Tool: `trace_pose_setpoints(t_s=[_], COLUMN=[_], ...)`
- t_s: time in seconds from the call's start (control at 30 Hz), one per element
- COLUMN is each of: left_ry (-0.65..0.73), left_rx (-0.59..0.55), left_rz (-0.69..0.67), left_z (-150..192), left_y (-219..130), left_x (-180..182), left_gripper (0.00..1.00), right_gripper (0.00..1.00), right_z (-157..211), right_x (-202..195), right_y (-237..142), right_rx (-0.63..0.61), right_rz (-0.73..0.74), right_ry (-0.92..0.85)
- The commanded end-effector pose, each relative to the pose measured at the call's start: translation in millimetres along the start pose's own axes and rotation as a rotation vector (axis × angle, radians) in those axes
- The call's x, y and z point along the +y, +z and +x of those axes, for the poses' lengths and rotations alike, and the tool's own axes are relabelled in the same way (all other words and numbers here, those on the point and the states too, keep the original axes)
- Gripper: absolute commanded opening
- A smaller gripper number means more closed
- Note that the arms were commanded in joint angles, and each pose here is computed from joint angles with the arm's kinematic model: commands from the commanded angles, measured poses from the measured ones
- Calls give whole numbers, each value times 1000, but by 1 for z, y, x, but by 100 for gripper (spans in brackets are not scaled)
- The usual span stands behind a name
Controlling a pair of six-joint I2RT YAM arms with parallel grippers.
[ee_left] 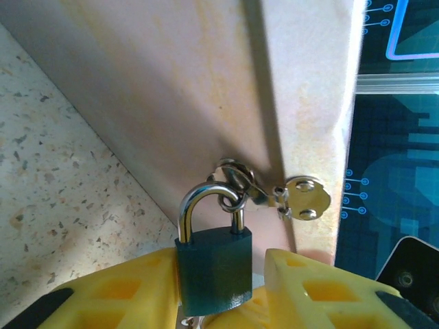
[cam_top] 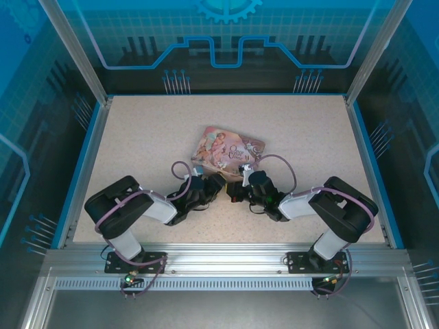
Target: Unlock the padlock with the key
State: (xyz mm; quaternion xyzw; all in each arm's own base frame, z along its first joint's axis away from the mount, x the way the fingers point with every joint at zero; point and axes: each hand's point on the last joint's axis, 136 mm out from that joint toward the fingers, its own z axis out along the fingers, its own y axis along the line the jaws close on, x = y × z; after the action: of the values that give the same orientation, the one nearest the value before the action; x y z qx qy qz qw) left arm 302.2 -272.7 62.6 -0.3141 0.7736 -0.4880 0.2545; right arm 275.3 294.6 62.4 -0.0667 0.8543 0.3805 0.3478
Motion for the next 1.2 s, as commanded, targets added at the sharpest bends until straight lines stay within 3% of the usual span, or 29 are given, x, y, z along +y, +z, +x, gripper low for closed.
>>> trace_pose_setpoints(t_s=[0.0, 0.37, 0.53, 0.73, 1.17], left_ry=[-12, 4, 11, 21, 36], left_rx=[-28, -49, -60, -66, -77], left_rz=[91, 79, 75, 68, 59], left_z=[-6, -9, -11, -13, -15], left_y=[2, -3, -6, -8, -10], left_x=[-24, -25, -24, -25, -27], left_gripper=[33, 7, 0, 0, 17], right_gripper=[0, 0, 6, 14, 9], right_z=[-3, -2, -4, -6, -2], right_x=[15, 15, 17, 15, 14], right_y=[5, 6, 4, 0, 5], right_rx=[-7, -6, -14, -23, -8], right_rz=[-43, -45, -49, -34, -37], right_ry=[-8, 5, 2, -10, 10])
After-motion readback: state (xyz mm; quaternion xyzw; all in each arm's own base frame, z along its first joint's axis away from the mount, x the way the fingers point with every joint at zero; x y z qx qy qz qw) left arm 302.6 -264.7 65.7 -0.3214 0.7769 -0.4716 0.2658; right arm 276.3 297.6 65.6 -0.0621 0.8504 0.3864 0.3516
